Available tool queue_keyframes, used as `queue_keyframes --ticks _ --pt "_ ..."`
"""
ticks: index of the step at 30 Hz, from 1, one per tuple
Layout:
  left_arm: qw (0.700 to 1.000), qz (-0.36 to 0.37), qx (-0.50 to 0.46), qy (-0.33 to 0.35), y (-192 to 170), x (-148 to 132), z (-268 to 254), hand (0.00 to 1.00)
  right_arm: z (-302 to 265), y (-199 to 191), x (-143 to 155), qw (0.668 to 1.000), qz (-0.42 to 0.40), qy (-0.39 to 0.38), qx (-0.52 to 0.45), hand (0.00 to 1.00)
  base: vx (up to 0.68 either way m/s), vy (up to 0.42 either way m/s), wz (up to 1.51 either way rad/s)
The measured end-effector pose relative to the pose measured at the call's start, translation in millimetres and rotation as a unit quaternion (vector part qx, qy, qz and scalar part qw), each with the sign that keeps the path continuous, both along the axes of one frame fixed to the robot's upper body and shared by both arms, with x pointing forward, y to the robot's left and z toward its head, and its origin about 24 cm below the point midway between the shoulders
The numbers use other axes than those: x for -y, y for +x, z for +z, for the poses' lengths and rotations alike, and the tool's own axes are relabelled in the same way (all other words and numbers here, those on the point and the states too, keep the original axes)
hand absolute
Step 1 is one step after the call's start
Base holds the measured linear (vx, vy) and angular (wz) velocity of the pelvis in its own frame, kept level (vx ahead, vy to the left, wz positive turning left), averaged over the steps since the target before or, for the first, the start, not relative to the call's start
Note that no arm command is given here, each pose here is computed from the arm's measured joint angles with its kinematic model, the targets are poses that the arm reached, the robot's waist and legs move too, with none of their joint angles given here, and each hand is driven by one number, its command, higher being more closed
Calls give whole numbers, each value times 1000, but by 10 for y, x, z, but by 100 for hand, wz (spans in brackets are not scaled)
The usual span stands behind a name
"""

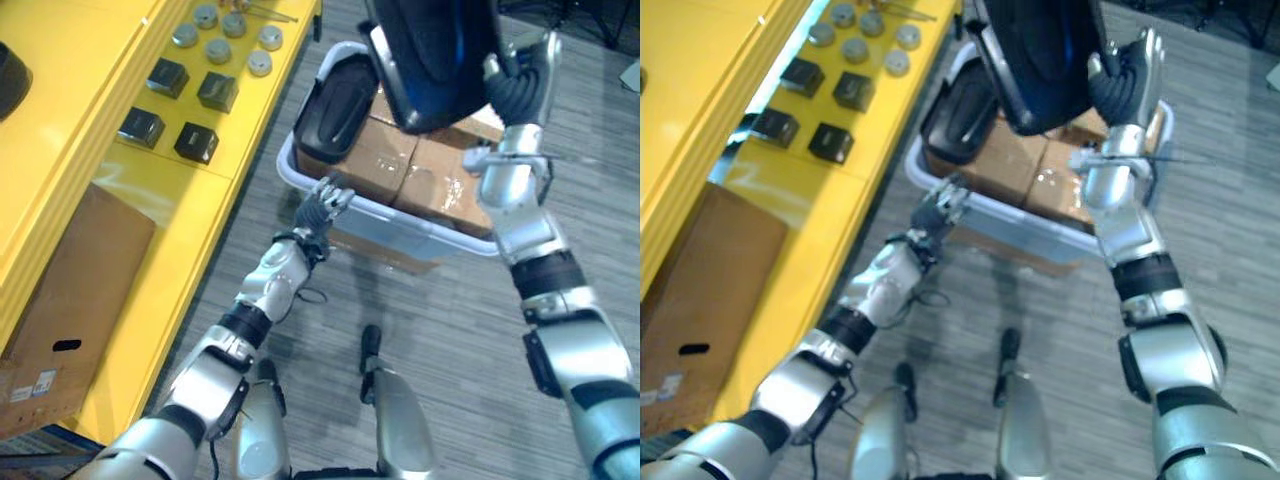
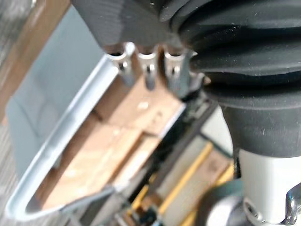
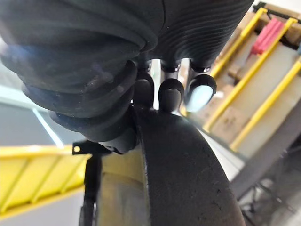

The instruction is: Walk over and take plastic housings, then place them on the shelf

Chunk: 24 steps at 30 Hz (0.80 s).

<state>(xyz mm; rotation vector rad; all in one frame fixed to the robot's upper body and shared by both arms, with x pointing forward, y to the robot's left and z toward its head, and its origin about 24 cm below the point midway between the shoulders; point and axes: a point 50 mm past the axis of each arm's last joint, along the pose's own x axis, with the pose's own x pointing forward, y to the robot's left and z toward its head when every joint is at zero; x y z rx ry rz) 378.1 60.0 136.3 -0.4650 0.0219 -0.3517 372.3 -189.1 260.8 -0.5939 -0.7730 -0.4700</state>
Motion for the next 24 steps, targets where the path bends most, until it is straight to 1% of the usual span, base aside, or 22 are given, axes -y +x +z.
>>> queue_keyframes --ticks 4,10,13,19,21,24 --pt "1000 21 5 -3 23 -25 58 0 -111 -23 -39 1000 10 2 -8 100 2 8 0" --pt "996 83 19 -36 46 -107 142 0 -414 -188 -168 998 53 15 -17 100 4 5 0" --pt "995 92 19 -39 50 -132 148 0 -495 -248 -227 997 72 22 -18 100 0 0 0" --pt "996 77 17 -48 23 -17 139 0 -668 -306 -344 994 99 38 -39 100 6 25 -7" --pt "996 50 14 -74 -4 87 140 0 -739 -350 -432 991 118 42 -49 100 2 25 -5" --pt "996 3 25 -87 -59 213 168 0 -847 -373 -552 988 136 40 -66 100 0 0 0"
